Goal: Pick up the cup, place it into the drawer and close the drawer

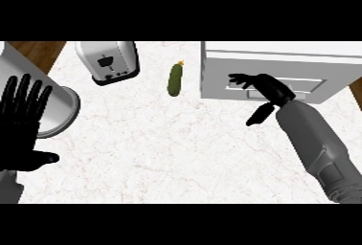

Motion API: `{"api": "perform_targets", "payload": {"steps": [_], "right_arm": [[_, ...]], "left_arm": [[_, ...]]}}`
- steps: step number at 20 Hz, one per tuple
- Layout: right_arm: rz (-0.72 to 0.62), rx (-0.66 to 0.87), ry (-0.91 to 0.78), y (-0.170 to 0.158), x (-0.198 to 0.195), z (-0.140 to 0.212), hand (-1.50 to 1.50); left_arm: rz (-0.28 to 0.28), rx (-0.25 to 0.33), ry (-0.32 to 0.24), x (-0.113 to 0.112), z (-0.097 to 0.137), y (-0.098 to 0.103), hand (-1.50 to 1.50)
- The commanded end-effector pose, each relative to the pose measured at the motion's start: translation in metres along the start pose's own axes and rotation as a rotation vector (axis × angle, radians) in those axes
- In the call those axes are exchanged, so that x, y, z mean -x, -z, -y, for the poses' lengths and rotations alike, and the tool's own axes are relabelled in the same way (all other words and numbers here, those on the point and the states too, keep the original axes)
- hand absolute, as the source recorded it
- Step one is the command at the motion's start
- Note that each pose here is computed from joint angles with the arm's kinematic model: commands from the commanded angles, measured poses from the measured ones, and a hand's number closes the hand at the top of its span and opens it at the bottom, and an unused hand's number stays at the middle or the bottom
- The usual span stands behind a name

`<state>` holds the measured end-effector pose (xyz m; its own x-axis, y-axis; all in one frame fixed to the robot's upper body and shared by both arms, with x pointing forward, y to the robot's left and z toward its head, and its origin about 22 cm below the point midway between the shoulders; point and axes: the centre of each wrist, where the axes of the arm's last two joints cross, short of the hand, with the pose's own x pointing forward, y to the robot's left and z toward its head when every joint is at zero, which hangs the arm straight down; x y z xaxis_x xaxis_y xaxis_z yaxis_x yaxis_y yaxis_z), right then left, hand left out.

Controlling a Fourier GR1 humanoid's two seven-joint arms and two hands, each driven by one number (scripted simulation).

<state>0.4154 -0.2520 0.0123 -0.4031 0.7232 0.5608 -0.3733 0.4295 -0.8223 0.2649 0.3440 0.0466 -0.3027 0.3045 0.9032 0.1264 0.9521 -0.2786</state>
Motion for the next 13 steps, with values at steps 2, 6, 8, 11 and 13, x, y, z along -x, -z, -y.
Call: {"api": "perform_targets", "payload": {"steps": [2,6,8,11,13], "right_arm": [[-0.101,0.016,0.0,-0.004,0.011,0.022,-1.5],[-0.123,0.047,0.008,0.004,0.003,0.047,-1.5],[-0.118,0.046,0.011,-0.008,0.013,0.062,-1.5],[-0.123,0.037,0.008,-0.017,0.023,0.047,-1.5],[-0.13,0.038,0.017,-0.008,0.015,0.051,-1.5]], "left_arm": [[-0.004,0.007,0.003,0.0,-0.007,0.013,-1.5],[-0.008,0.052,0.011,0.004,0.012,0.006,-1.5],[0.004,0.03,0.023,0.009,0.0,0.006,-1.5],[0.005,0.037,0.013,0.009,0.007,0.009,-1.5],[0.001,0.038,0.009,0.015,0.015,0.003,-1.5]]}}
